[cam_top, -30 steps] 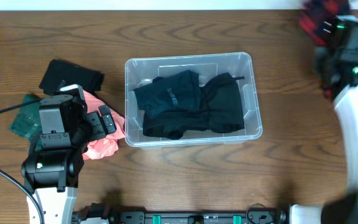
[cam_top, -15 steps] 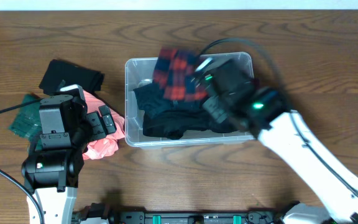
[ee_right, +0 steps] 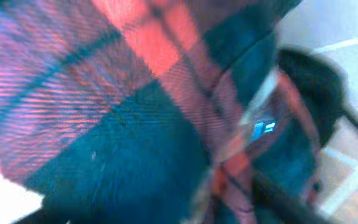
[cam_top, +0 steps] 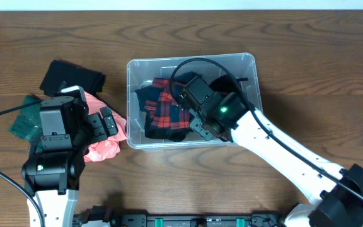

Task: Pack container
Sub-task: 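Lay the plaid shirt flat in the bin and withdraw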

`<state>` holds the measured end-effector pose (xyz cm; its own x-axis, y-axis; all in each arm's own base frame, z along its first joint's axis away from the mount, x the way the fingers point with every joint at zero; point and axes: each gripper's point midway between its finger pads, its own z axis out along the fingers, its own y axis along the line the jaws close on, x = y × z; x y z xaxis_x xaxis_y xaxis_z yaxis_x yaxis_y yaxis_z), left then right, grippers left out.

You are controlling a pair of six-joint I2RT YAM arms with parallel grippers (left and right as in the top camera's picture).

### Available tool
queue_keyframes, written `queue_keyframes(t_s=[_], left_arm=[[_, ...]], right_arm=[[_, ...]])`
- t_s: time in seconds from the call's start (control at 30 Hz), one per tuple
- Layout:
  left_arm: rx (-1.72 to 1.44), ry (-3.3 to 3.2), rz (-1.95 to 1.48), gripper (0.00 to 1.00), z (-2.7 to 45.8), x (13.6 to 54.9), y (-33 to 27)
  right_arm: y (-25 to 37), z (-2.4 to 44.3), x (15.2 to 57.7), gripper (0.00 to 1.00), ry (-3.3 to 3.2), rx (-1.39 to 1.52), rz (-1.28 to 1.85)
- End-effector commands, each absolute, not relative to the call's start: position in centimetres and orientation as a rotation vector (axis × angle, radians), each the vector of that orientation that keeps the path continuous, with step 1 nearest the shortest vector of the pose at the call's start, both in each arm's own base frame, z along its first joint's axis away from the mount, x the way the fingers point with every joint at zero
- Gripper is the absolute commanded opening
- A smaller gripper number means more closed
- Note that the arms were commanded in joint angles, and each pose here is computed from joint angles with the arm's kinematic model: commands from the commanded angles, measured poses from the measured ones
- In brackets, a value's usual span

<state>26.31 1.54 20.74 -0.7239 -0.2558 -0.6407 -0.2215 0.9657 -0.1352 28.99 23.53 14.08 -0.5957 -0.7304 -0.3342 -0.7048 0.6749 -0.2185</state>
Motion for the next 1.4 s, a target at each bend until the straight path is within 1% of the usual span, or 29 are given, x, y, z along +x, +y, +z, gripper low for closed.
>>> queue_keyframes(t_s=[0.0, 0.03, 0.07, 0.1, 0.17, 0.23, 0.27, 0.37, 0.4, 0.53, 0.63, 0.77, 0.83, 0.93, 1.0, 1.07, 1.1, 1.13, 1.17, 1.2, 1.27, 1.3, 1.37], left_arm=[[-0.330, 2.389, -0.044, 0.98, 21.5, 26.5, 1.9], [-0.330, 2.388, -0.044, 0.98, 21.5, 26.5, 1.9], [-0.330, 2.388, -0.044, 0.98, 21.5, 26.5, 1.9], [-0.330, 2.388, -0.044, 0.98, 21.5, 26.5, 1.9], [-0.330, 2.389, -0.044, 0.98, 21.5, 26.5, 1.9], [-0.331, 2.389, -0.044, 0.98, 21.5, 26.5, 1.9], [-0.330, 2.389, -0.044, 0.98, 21.5, 26.5, 1.9], [-0.330, 2.389, -0.044, 0.98, 21.5, 26.5, 1.9], [-0.330, 2.389, -0.044, 0.98, 21.5, 26.5, 1.9], [-0.330, 2.389, -0.044, 0.98, 21.5, 26.5, 1.9], [-0.330, 2.389, -0.044, 0.98, 21.5, 26.5, 1.9], [-0.330, 2.389, -0.044, 0.98, 21.5, 26.5, 1.9], [-0.330, 2.389, -0.044, 0.98, 21.5, 26.5, 1.9], [-0.330, 2.389, -0.044, 0.98, 21.5, 26.5, 1.9], [-0.331, 2.388, -0.044, 0.98, 21.5, 26.5, 1.9], [-0.331, 2.388, -0.044, 0.98, 21.5, 26.5, 1.9], [-0.330, 2.388, -0.044, 0.98, 21.5, 26.5, 1.9], [-0.330, 2.384, -0.044, 0.98, 21.6, 26.6, 1.9], [-0.329, 2.377, -0.045, 0.98, 21.7, 26.7, 1.9], [-0.328, 2.370, -0.045, 0.98, 21.8, 26.8, 1.9], [-0.314, 2.365, -0.039, 0.98, 21.9, 26.9, 1.9], [-0.315, 2.366, -0.015, 0.98, 21.8, 26.9, 2.2], [-0.382, 2.370, 0.045, 0.98, 21.5, 26.9, 3.4]], right_arm=[[24.8, 22.6, 30.3, 0.99, 2.264, -0.994, 0.016], [25.1, 24.3, 30.6, 0.99, 2.209, -0.961, 0.049], [25.4, 26.0, 30.8, 0.91, 2.152, -0.927, 0.080], [25.6, 27.1, 31.0, 0.75, 2.114, -0.905, 0.104], [26.2, 28.0, 31.0, 0.45, 2.081, -0.898, 0.146], [27.4, 27.0, 30.4, 0.28, 2.100, -0.949, 0.223], [27.9, 26.3, 30.0, 0.24, 2.120, -0.968, 0.261], [29.4, 21.9, 28.8, 0.13, 2.267, -1.021, 0.373], [29.6, 20.3, 28.5, 0.11, 2.324, -1.033, 0.385], [30.2, 13.3, 26.6, 0.07, 2.571, -1.114, 0.430], [30.3, 8.9, 25.2, 0.07, 2.720, -1.170, 0.444], [29.2, 4.6, 24.7, 0.01, 2.856, -1.193, 0.369], [28.6, 4.1, 25.4, 0.01, 2.867, -1.169, 0.335], [27.9, 5.6, 27.1, 0.01, 2.840, -1.107, 0.318], [27.3, 8.1, 28.5, 0.03, 2.796, -1.054, 0.323], [26.6, 11.6, 29.7, 0.09, 2.713, -1.033, 0.337], [26.3, 13.5, 30.2, 0.17, 2.662, -1.028, 0.345], [25.8, 15.5, 30.8, 0.21, 2.605, -1.013, 0.353], [25.2, 17.9, 31.4, 0.30, 2.538, -0.990, 0.359], [24.6, 20.0, 32.0, 0.45, 2.481, -0.956, 0.357], [22.7, 23.7, 33.2, 0.65, 2.385, -0.857, 0.323], [21.5, 25.3, 33.7, 0.71, 2.348, -0.806, 0.301], [18.9, 27.7, 34.3, 0.75, 2.302, -0.714, 0.271]])
